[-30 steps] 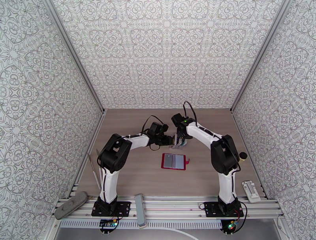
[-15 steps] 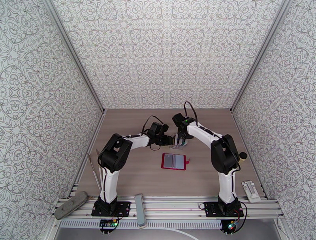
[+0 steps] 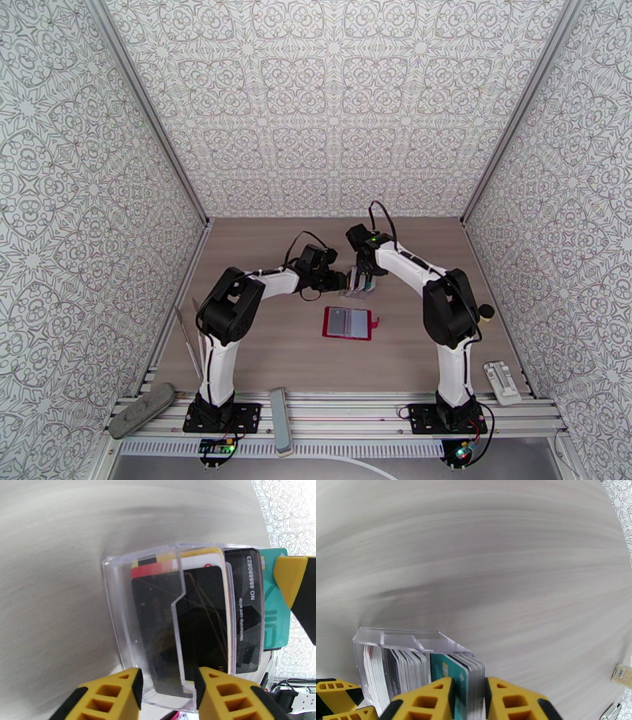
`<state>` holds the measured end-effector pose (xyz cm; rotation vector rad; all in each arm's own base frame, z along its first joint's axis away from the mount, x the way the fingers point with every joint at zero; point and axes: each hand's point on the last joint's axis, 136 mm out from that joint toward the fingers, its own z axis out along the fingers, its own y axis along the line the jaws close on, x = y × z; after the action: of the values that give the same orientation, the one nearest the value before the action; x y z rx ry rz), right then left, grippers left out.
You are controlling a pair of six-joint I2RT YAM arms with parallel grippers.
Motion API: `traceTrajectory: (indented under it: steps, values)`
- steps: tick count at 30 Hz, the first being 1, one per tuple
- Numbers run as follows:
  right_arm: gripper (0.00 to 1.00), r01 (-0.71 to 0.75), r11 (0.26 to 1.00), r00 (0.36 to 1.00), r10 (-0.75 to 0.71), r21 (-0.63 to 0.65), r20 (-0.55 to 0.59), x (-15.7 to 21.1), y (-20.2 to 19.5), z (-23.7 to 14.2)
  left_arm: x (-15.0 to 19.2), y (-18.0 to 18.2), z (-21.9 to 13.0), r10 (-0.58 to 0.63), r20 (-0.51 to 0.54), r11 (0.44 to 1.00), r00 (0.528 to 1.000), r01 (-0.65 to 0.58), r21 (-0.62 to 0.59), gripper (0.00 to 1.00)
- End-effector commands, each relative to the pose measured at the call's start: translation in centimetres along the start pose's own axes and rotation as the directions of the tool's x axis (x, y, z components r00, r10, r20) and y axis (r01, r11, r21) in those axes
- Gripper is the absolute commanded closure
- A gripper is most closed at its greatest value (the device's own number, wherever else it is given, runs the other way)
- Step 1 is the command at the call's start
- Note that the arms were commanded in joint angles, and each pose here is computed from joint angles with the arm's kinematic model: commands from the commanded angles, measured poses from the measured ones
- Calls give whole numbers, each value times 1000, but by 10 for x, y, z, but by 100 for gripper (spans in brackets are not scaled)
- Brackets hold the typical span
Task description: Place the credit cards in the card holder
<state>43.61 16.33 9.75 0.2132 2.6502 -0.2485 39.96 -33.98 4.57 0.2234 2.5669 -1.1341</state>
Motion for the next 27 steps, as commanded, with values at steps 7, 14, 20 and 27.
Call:
traceTrajectory:
  steps: [7, 14, 20, 27]
  values:
    - [81, -15, 1000, 999, 14, 20, 34, -17, -18, -15, 17, 19, 12, -44, -51, 998, 998, 43, -37, 59]
    - [86, -18, 1000, 999, 17, 11, 33, -17, -17, -18, 17, 20, 12, -48, -51, 998, 998, 46, -38, 59]
    - [90, -16, 1000, 999, 15, 4, 35, -17, -16, -20, 16, 21, 12, -50, -51, 998, 997, 48, -39, 59]
    - [95, -22, 999, 999, 23, -32, 28, -16, -12, -24, 16, 22, 12, -54, -52, 998, 997, 52, -39, 59]
